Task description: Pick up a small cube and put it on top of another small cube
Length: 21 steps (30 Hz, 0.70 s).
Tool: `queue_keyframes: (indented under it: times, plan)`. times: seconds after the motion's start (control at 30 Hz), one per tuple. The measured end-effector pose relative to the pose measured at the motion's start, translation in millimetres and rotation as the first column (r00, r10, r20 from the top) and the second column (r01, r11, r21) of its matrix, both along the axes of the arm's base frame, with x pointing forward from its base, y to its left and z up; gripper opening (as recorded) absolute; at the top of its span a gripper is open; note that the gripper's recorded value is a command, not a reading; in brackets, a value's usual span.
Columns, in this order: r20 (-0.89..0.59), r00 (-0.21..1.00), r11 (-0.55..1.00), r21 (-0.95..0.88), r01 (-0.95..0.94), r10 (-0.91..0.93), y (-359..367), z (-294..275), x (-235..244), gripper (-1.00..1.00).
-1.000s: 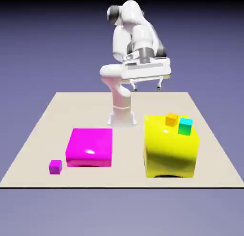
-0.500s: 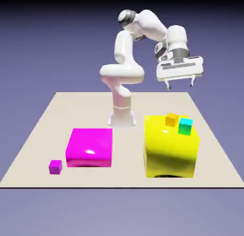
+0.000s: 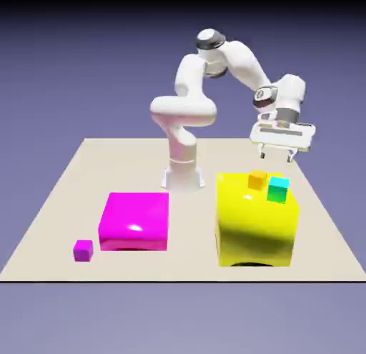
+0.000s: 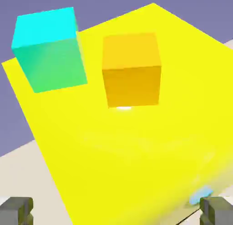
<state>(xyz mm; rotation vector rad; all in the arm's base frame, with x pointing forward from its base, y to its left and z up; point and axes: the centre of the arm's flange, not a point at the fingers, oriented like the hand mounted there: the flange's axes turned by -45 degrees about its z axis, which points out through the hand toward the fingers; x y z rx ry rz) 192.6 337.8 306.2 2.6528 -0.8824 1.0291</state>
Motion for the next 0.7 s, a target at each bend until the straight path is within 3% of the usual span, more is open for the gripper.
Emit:
queue_keyframes:
  times: [0.5, 0.7]
  plan:
    - [0.183, 0.896, 0.877, -0.202, 0.436, -0.404, -57.2, -179.1, -49.1, 0.00]
    - [0.183, 0.895, 0.876, -0.201, 0.438, -0.406, -86.8, -219.3, -32.8, 0.00]
